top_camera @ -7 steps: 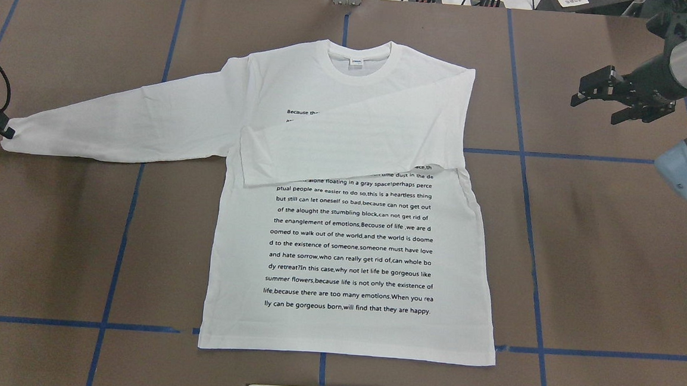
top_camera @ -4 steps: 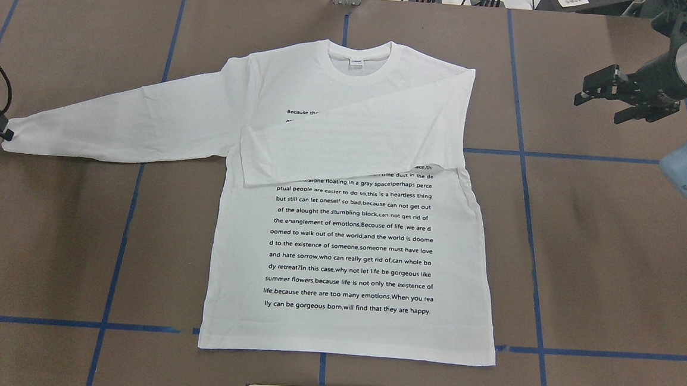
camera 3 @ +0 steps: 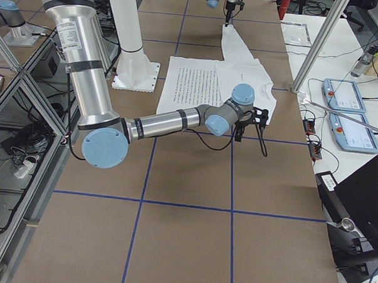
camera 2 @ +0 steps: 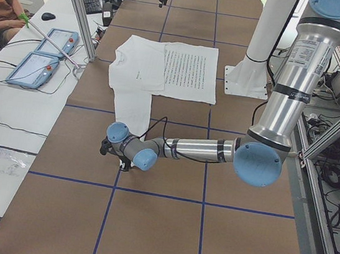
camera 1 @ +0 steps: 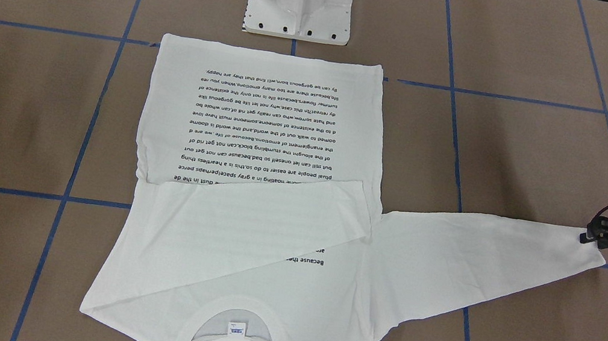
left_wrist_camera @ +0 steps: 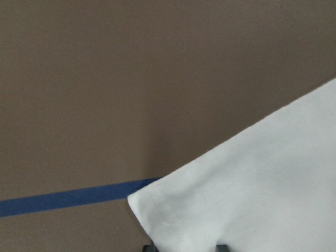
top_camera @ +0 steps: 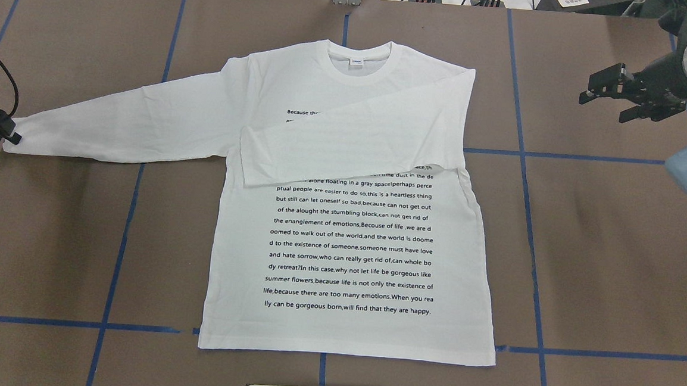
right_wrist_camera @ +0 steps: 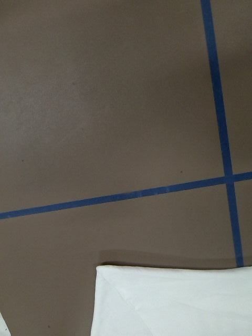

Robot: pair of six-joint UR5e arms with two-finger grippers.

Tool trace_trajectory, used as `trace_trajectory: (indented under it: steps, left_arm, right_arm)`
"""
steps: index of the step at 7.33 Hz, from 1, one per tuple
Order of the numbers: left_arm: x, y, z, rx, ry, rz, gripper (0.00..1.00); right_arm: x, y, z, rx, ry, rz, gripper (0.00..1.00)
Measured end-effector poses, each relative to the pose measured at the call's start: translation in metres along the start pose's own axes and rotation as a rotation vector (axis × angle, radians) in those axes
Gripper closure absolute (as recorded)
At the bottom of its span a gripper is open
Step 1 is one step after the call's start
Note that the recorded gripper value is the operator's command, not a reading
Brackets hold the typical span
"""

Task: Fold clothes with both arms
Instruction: 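Lower the left gripper onto the cuff of the sleeve nearest it and grasp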

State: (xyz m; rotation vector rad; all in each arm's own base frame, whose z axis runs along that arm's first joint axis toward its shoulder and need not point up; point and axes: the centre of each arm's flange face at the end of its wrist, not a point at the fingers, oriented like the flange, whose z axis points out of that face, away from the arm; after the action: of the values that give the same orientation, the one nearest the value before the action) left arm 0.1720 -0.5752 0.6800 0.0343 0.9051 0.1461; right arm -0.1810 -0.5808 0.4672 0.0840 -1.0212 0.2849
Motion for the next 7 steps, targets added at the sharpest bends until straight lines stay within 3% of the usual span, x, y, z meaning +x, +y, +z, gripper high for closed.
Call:
trace_trajectory:
  steps: [2, 7]
  left_arm:
    - [-0.0007, 0.001, 0.0005, 0.008, 0.004, 0.011, 1.0]
    - [0.0076, -0.0024, -0.0028, 0.013, 0.021, 0.017, 1.0]
  right_arm:
    - [0.0039, 0.0075, -0.0061, 0.006, -0.002, -0.002, 0.01]
    - [0.0096, 0.0115, -0.0067, 0.007, 0.005, 0.002, 0.01]
